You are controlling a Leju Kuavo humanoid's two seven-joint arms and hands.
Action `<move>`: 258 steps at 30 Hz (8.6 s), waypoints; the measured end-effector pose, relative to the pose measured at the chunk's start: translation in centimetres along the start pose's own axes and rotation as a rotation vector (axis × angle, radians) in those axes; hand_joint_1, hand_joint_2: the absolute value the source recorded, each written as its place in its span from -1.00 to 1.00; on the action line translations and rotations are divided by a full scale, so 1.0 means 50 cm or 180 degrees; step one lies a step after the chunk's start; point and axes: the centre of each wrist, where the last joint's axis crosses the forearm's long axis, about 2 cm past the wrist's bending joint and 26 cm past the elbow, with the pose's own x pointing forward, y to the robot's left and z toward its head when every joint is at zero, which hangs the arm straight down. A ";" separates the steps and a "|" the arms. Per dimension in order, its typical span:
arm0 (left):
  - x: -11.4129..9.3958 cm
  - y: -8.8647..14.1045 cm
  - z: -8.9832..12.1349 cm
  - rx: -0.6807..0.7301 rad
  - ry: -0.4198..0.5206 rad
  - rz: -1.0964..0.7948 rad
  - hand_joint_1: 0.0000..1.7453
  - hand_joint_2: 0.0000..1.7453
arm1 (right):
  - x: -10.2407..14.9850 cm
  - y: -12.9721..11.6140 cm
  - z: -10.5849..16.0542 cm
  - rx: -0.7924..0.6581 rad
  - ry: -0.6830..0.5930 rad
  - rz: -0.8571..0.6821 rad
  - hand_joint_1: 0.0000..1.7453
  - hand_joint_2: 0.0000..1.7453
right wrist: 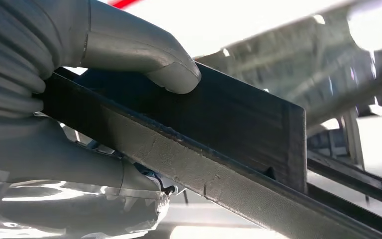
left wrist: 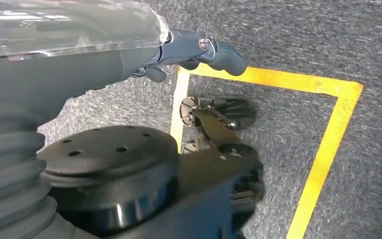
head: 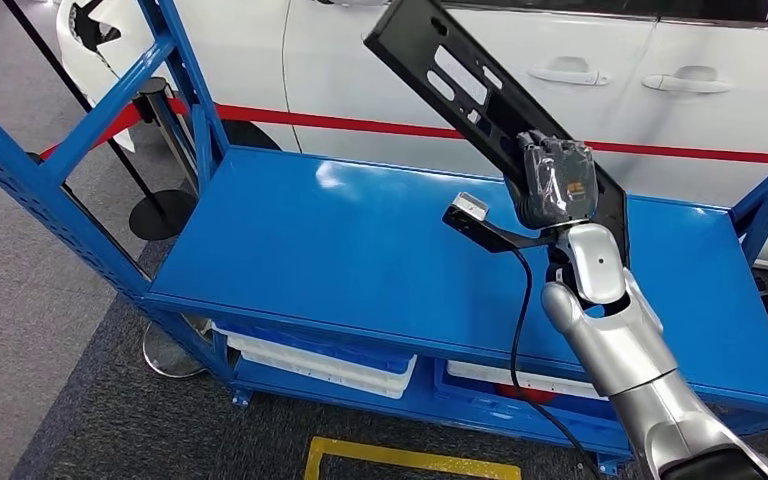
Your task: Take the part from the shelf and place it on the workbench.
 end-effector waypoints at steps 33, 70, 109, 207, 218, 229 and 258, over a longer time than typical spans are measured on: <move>0.014 -0.016 -0.002 0.0047 0.0187 -0.0045 -1.00 1.00 | 0.158 0.048 0.099 0.0195 -0.0657 -0.6183 1.00 1.00; 0.019 -0.026 -0.001 -0.0020 0.0410 -0.0153 -1.00 1.00 | 0.305 -0.040 0.176 -0.0021 -0.2073 -0.6903 1.00 1.00; 0.020 -0.026 -0.002 0.0032 0.0433 -0.0187 -1.00 1.00 | 0.306 -0.047 0.177 -0.0135 -0.1440 -0.6260 1.00 1.00; 0.027 -0.019 -0.004 0.0167 0.0341 -0.0743 -1.00 1.00 | 0.258 0.043 0.253 -0.0290 -0.0037 -0.5989 1.00 1.00; 0.030 -0.011 -0.007 0.0204 0.0334 -0.0771 -1.00 1.00 | 0.268 0.040 0.251 -0.0325 0.0000 -0.6031 1.00 1.00; 0.034 -0.002 -0.009 0.0193 0.0313 -0.0965 -1.00 1.00 | 0.257 0.033 0.272 -0.0393 0.0097 -0.5933 1.00 1.00; 0.039 0.037 -0.016 0.0310 0.0252 -0.1060 -1.00 1.00 | 0.245 0.017 0.279 -0.0610 0.0096 -0.5864 1.00 1.00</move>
